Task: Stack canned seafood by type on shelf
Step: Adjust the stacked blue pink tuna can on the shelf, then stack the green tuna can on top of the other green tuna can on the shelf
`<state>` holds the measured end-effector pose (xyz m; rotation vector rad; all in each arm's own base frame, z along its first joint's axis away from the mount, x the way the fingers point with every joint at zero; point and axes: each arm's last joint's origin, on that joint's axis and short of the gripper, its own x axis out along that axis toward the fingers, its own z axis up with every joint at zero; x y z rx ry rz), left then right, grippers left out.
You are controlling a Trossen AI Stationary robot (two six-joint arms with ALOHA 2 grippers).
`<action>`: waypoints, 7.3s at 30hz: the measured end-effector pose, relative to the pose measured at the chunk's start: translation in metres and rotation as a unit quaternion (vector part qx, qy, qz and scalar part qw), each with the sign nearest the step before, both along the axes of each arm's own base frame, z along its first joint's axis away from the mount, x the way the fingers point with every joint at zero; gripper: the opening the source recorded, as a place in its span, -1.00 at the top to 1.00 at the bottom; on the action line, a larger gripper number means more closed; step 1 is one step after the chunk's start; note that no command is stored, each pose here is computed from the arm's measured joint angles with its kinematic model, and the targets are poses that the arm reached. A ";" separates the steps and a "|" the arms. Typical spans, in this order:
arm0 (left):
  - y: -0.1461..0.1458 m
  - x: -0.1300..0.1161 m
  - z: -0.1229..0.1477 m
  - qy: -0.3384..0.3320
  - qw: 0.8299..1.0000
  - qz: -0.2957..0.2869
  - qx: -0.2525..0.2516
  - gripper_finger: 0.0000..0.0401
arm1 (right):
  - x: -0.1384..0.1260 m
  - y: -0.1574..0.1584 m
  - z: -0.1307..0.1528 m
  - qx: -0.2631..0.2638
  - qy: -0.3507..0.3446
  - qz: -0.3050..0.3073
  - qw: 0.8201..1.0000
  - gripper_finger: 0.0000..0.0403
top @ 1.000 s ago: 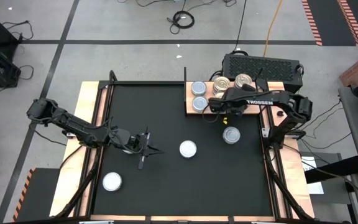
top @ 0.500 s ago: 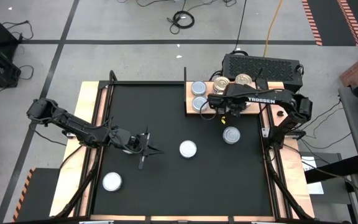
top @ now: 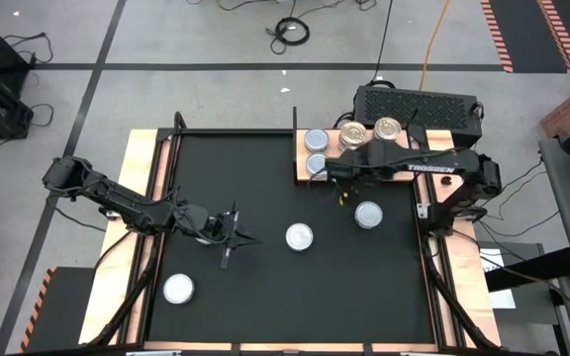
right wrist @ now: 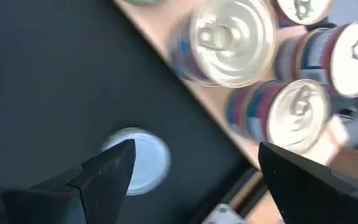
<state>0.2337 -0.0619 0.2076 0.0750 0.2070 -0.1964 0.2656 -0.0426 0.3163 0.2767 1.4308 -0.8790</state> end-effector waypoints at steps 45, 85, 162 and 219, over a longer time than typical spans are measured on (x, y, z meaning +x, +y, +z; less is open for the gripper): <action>0.000 -0.001 -0.003 0.014 1.000 0.000 0.006 1.00 | 0.017 -0.038 -0.104 -0.092 -0.134 -0.021 0.986 1.00; 0.000 -0.001 -0.005 0.022 1.000 -0.002 0.016 1.00 | 0.014 -0.055 -0.103 -0.101 -0.138 -0.031 0.985 1.00; 0.154 -0.067 -0.020 0.550 0.787 0.130 -0.249 0.22 | 0.032 0.261 -0.107 -0.071 -0.414 0.318 0.850 1.00; 0.136 -0.017 -0.021 0.555 0.794 -0.017 -0.247 1.00 | 0.014 0.272 -0.089 -0.012 -0.434 0.327 0.840 1.00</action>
